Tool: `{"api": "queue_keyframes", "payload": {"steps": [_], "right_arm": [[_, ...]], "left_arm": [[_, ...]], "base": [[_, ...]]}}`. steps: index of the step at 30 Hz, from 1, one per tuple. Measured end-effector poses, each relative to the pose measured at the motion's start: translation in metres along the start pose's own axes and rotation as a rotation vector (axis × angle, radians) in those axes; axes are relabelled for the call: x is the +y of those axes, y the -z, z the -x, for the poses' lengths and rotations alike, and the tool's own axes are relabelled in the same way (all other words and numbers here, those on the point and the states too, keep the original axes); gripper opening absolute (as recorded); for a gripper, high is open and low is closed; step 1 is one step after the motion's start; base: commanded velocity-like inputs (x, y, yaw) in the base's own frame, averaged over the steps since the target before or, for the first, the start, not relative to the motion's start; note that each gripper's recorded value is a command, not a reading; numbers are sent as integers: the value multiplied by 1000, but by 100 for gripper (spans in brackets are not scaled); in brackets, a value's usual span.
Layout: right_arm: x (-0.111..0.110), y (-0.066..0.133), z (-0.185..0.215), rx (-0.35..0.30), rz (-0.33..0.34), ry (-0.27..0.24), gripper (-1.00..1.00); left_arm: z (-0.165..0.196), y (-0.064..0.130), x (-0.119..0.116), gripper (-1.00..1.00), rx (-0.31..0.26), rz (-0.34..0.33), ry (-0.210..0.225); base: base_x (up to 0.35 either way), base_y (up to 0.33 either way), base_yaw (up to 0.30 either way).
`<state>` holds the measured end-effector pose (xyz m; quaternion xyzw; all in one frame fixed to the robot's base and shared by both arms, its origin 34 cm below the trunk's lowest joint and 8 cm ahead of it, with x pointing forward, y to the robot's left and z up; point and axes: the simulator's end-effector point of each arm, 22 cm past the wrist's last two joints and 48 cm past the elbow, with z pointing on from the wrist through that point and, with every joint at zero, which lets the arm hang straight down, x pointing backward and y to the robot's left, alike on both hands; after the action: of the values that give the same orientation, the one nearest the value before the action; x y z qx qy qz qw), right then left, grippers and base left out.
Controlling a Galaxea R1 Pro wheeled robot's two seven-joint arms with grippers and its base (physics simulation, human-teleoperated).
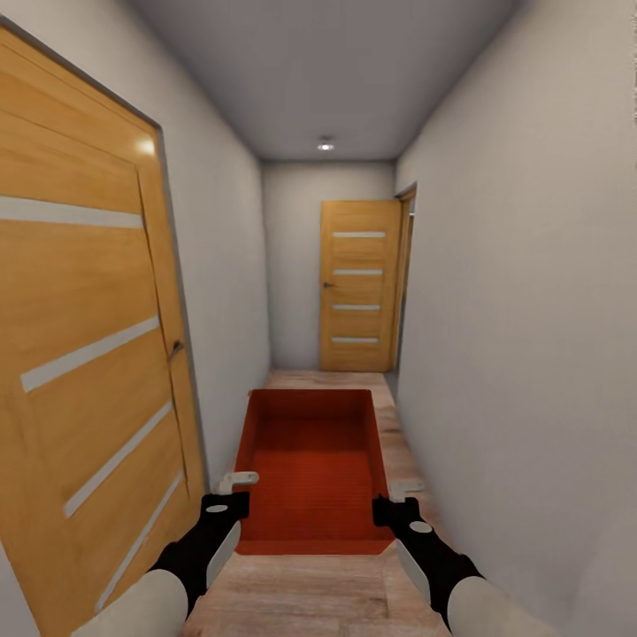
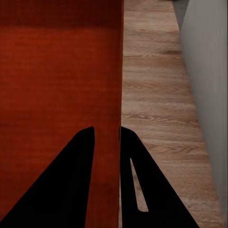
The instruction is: Move the two storage containers from the living room to the garage. In the garage, place one container on the floor and stack the other container on top of it (either order is fine).
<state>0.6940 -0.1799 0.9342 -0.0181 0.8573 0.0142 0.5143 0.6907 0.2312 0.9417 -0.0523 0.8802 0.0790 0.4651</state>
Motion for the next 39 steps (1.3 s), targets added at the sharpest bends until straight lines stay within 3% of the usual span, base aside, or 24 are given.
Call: {"api": "queue_keyframes", "payload": {"steps": [39], "right_arm": [[0,0,0,-1,0,-1,-100]], "left_arm": [[1,0,0,-100,-1,1,0]], "base": [[334,0,-7]]}}
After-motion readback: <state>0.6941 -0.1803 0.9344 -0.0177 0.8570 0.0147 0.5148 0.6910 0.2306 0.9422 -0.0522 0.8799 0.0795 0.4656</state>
